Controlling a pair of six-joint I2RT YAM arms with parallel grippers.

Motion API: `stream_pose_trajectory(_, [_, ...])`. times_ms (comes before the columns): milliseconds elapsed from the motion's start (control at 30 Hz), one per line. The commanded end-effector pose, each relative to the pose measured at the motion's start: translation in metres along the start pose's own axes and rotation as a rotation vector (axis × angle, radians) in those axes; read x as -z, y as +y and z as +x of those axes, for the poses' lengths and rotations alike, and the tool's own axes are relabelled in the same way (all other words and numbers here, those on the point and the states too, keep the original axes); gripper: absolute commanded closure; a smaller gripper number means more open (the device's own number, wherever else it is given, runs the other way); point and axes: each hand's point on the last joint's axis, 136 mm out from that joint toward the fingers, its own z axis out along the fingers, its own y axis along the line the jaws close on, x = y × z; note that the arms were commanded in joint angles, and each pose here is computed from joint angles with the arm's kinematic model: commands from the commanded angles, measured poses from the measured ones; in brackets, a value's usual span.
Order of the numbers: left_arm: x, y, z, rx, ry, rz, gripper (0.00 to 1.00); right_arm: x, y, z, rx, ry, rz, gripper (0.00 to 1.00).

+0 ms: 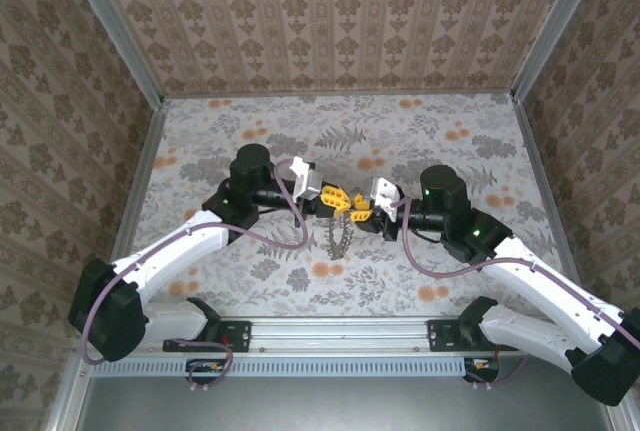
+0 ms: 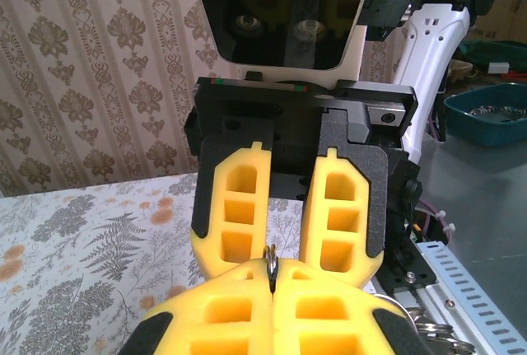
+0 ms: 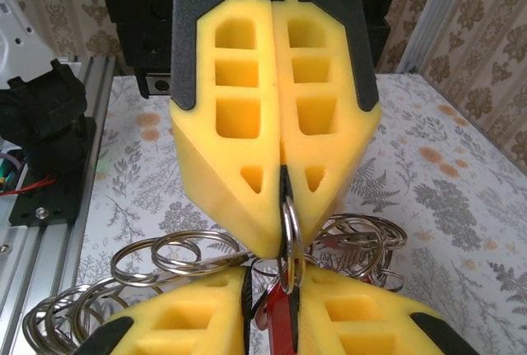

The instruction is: Put the keys on the keyring

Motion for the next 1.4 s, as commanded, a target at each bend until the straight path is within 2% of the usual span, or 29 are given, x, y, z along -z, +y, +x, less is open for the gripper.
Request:
stream_pose_trajectory(0, [0.0,-0.01,-0.015,-0.053,-0.04,0.037,1.0,0.001,0.006,-0.007,0.027,-0.032,-0.032,0.77])
stream_pose_trajectory(167, [0.003,-0.011,-0.016,-0.059,-0.032,0.024,1.0,0.011,-0.004,0.003,0.038,0.005,0.067,0.76])
stream_pose_trajectory(267, [0.007,-0.011,-0.017,-0.065,-0.025,0.02,1.0,0.015,-0.005,0.01,0.037,0.018,0.099,0.71])
stream_pose_trajectory(567, [0.009,-0.012,-0.021,-0.066,-0.033,0.021,1.0,0.009,-0.008,0.018,0.004,0.006,0.111,0.64])
stream_pose_trajectory(800, [0.009,-0.013,-0.022,-0.063,-0.033,0.016,1.0,-0.001,-0.012,0.006,-0.014,-0.068,0.105,0.67])
stream_pose_trajectory(933, [0.01,-0.013,-0.023,-0.066,-0.033,0.013,1.0,-0.003,-0.018,0.002,-0.023,-0.105,0.126,0.73])
stream_pose_trajectory(1033, [0.01,-0.012,-0.023,-0.067,-0.028,0.008,1.0,-0.004,-0.018,0.004,-0.027,-0.098,0.129,0.89])
stream_pose_trajectory(1100, [0.01,-0.011,-0.022,-0.066,-0.023,0.0,1.0,-0.002,-0.018,0.006,-0.026,-0.088,0.134,0.94])
stream_pose_trajectory(1267, [0.012,-0.008,-0.018,-0.064,-0.008,-0.033,1.0,0.008,-0.015,0.007,-0.007,-0.063,0.15,1.0])
stream_pose_trajectory(1367, [0.013,-0.008,-0.016,-0.067,0.007,-0.037,1.0,0.015,-0.014,0.006,0.009,-0.048,0.162,1.0])
